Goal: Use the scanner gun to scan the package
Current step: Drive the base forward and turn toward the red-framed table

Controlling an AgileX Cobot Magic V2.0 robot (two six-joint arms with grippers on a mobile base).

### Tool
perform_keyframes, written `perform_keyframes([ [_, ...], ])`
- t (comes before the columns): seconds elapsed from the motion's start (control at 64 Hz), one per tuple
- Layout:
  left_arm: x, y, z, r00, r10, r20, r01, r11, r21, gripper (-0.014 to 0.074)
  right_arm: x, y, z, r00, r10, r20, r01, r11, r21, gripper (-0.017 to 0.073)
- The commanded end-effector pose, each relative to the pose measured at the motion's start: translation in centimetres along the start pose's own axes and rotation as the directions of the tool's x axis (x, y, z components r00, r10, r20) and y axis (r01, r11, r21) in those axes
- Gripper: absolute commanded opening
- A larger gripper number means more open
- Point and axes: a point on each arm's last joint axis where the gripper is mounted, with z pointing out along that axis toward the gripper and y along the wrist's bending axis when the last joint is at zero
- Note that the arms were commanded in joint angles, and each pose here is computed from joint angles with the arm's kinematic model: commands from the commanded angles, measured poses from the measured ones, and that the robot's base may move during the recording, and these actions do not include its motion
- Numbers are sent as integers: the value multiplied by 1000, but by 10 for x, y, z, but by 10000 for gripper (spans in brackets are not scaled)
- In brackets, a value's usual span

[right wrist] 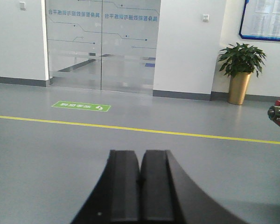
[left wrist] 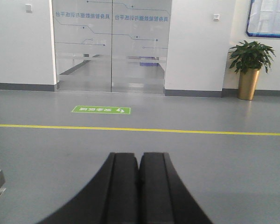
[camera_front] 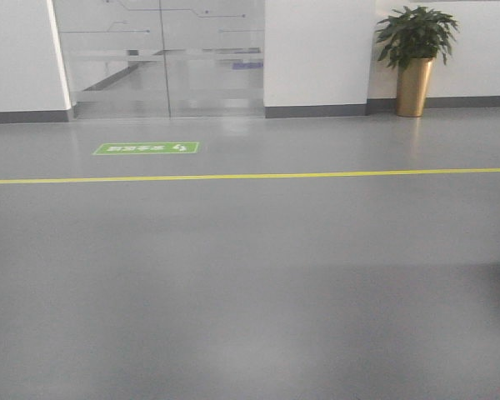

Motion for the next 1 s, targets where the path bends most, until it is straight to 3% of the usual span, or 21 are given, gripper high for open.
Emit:
perform_keyframes([
  [0.0,-3,0,0,1000,4,23,-4,1000,-1,-111,-1,0,0,1000,0,19,0,1000,6,-169],
  [0.985,-3,0,0,1000,4,23,-4,1000,-1,-111,-1,0,0,1000,0,19,0,1000,6,-169],
])
